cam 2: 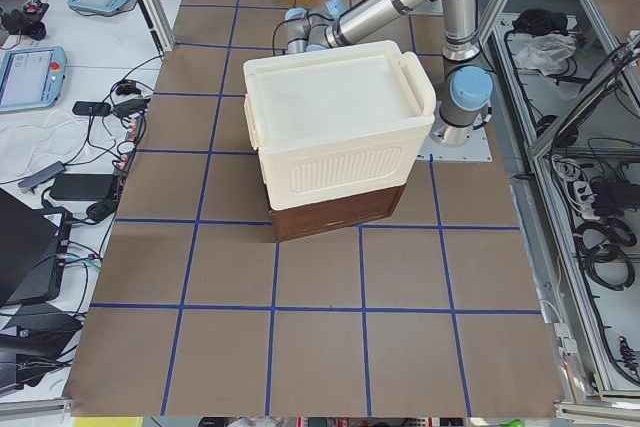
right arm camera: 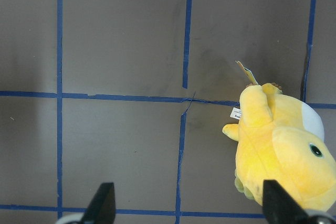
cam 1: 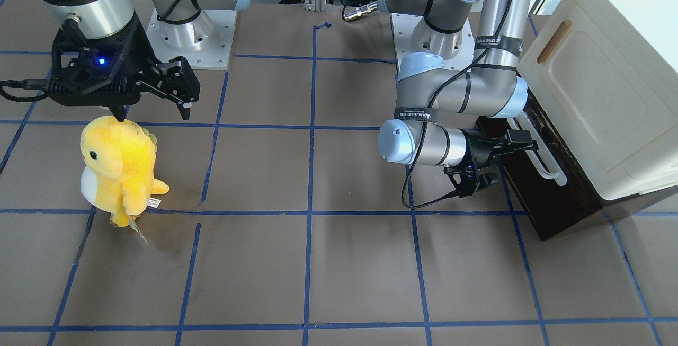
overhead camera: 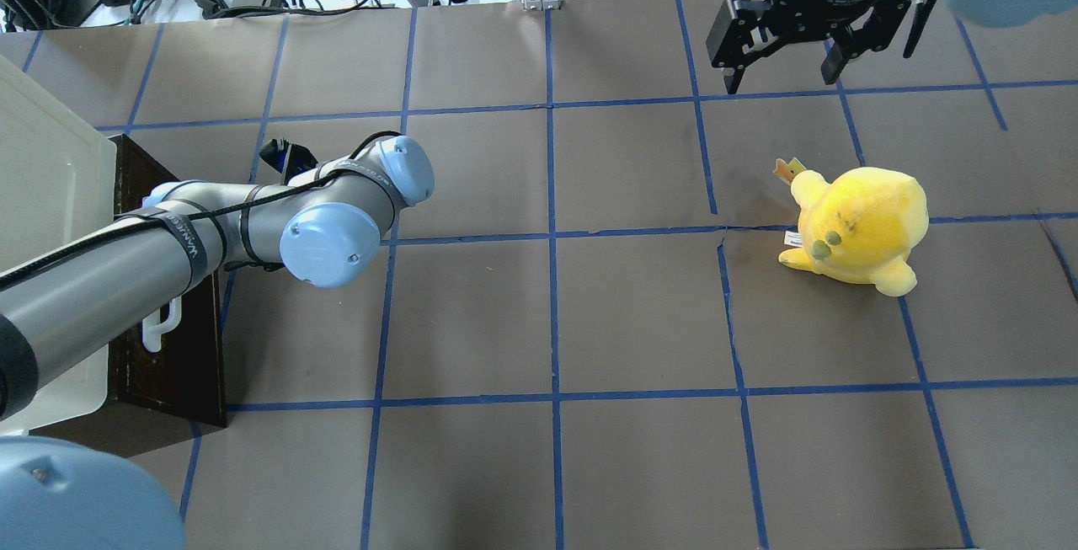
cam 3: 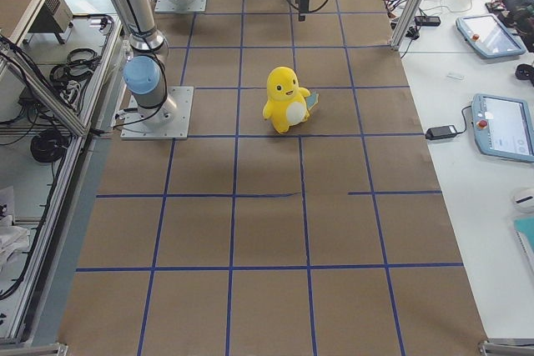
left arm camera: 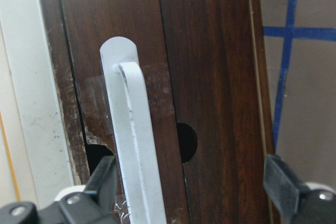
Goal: Pull drawer sideways
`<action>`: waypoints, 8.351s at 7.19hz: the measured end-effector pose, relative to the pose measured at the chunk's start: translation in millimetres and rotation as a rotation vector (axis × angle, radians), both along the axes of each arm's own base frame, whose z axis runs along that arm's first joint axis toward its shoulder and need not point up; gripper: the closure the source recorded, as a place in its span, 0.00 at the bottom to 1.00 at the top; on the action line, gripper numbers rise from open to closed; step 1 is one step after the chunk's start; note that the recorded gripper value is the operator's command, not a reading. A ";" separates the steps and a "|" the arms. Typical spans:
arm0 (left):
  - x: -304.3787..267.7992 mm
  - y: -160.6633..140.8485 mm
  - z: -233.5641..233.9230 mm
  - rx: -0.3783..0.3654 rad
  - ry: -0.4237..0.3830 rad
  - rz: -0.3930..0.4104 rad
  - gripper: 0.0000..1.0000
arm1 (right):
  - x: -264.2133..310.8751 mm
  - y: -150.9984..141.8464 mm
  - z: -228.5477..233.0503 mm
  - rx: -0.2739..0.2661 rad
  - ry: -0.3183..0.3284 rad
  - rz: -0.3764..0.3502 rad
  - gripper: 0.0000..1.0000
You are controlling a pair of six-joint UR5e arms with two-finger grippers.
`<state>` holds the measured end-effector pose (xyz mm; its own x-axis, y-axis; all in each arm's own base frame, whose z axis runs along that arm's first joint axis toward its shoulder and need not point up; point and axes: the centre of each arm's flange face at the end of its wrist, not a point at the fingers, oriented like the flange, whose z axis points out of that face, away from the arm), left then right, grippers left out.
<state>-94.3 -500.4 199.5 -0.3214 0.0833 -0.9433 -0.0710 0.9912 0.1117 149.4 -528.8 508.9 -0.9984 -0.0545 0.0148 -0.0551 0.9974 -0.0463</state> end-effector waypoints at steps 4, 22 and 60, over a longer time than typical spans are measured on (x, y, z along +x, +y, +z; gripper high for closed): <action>4.9 5.4 -8.8 0.048 -0.050 -0.027 0.11 | 0.0 0.0 0.0 0.000 0.000 0.000 0.00; 22.5 8.1 -8.7 0.082 -0.080 -0.014 0.40 | 0.0 0.0 0.0 0.000 0.000 0.000 0.00; 2.1 5.9 -11.3 0.064 -0.091 -0.059 0.56 | 0.0 0.0 0.0 0.000 0.000 0.000 0.00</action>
